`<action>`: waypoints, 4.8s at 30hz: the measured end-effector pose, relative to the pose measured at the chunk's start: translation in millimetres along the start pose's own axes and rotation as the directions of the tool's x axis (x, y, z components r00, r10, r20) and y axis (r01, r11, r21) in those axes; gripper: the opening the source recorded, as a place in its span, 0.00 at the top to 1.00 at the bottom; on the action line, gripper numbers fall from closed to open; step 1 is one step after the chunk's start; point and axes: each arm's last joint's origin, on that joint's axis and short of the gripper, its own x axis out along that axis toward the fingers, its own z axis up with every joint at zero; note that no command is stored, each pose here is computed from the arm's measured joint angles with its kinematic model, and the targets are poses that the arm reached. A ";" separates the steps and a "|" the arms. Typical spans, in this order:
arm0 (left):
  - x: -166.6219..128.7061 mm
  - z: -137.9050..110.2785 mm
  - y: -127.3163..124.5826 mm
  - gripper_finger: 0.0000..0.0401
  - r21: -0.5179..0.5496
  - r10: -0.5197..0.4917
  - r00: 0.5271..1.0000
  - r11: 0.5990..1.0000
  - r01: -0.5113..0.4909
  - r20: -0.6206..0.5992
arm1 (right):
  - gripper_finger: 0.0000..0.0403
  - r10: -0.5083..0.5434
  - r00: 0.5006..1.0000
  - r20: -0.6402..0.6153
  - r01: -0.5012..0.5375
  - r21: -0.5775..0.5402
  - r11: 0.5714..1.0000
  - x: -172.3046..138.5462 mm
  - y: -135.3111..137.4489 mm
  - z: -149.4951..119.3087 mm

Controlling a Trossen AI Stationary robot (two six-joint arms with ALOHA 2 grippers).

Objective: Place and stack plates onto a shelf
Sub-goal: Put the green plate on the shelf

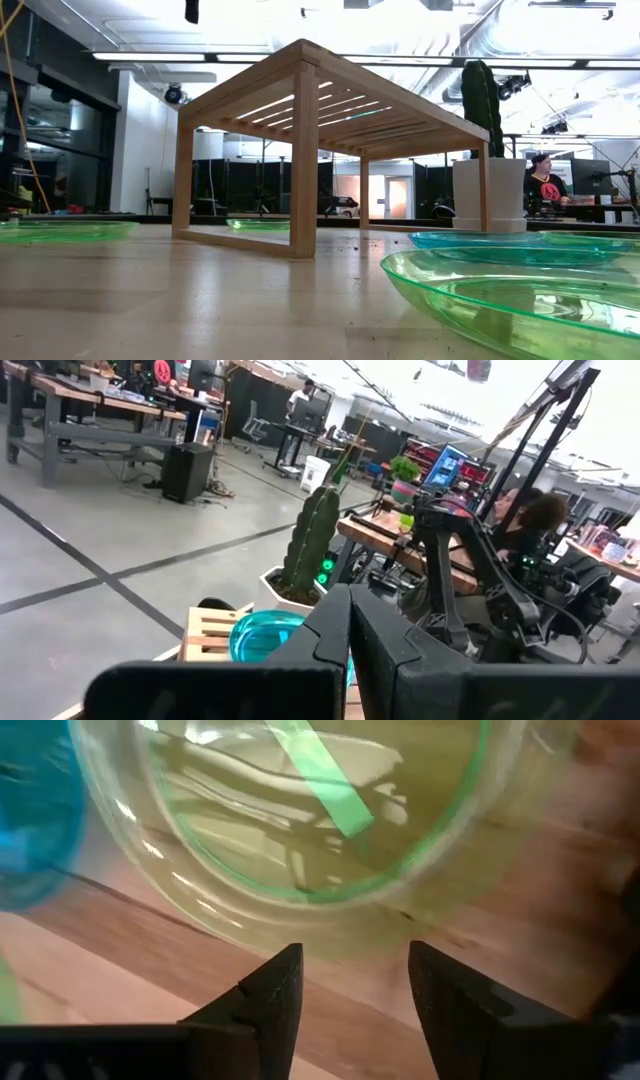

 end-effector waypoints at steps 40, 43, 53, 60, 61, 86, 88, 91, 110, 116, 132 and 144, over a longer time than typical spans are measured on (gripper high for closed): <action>0.0 0.2 1.4 1.00 0.028 0.046 0.999 0.999 -0.047 0.014 | 0.72 -0.197 0.973 0.120 0.155 0.292 0.944 11.7 5.6 37.2; -0.1 0.3 1.9 1.00 0.043 0.063 0.998 0.997 -0.064 0.020 | 0.88 -0.212 0.971 0.113 0.173 0.287 0.942 13.7 6.8 37.7; -0.1 0.7 2.7 1.00 0.053 0.090 0.995 0.994 -0.092 0.029 | 1.00 -0.181 0.979 0.093 0.154 0.243 0.958 9.7 9.4 36.8; -0.1 0.7 2.7 1.00 0.053 0.091 0.995 0.994 -0.093 0.030 | 1.00 -0.067 0.995 0.074 0.052 0.192 0.980 -2.1 9.2 36.8; -0.1 0.7 2.8 1.00 0.053 0.094 0.995 0.994 -0.095 0.031 | 1.00 -0.053 0.996 0.076 0.038 0.180 0.983 -3.5 8.9 36.5; -0.2 1.0 3.6 1.00 0.050 0.119 0.992 0.991 -0.121 0.040 | 1.00 0.496 0.868 0.004 -0.442 -0.445 0.779 -128.3 65.8 30.3; -0.2 1.0 3.6 1.00 0.042 0.119 0.992 0.992 -0.120 0.040 | 1.00 0.601 0.794 0.092 -0.502 -0.459 0.733 -136.0 76.5 33.5; -0.1 0.9 3.5 1.00 0.042 0.116 0.993 0.992 -0.117 0.038 | 1.00 0.703 0.676 0.222 -0.551 -0.482 0.681 -142.6 95.7 41.0; -0.1 0.9 3.5 1.00 0.042 0.115 0.993 0.992 -0.117 0.038 | 1.00 0.652 0.520 0.552 -0.640 -0.253 0.725 -75.1 188.8 152.8; -0.1 1.0 3.5 1.00 0.041 0.115 0.993 0.992 -0.117 0.039 | 1.00 0.624 0.564 0.541 -0.649 -0.177 0.740 -57.5 193.3 158.7; -0.1 1.0 3.4 1.00 0.015 0.114 0.993 0.993 -0.115 0.038 | 1.00 0.622 0.483 0.617 -0.714 -0.135 0.687 -36.2 208.6 168.3; -0.1 0.9 3.5 1.00 0.015 0.116 0.992 0.993 -0.117 0.038 | 0.75 0.580 0.457 0.675 -0.695 -0.137 0.706 -35.8 206.4 177.5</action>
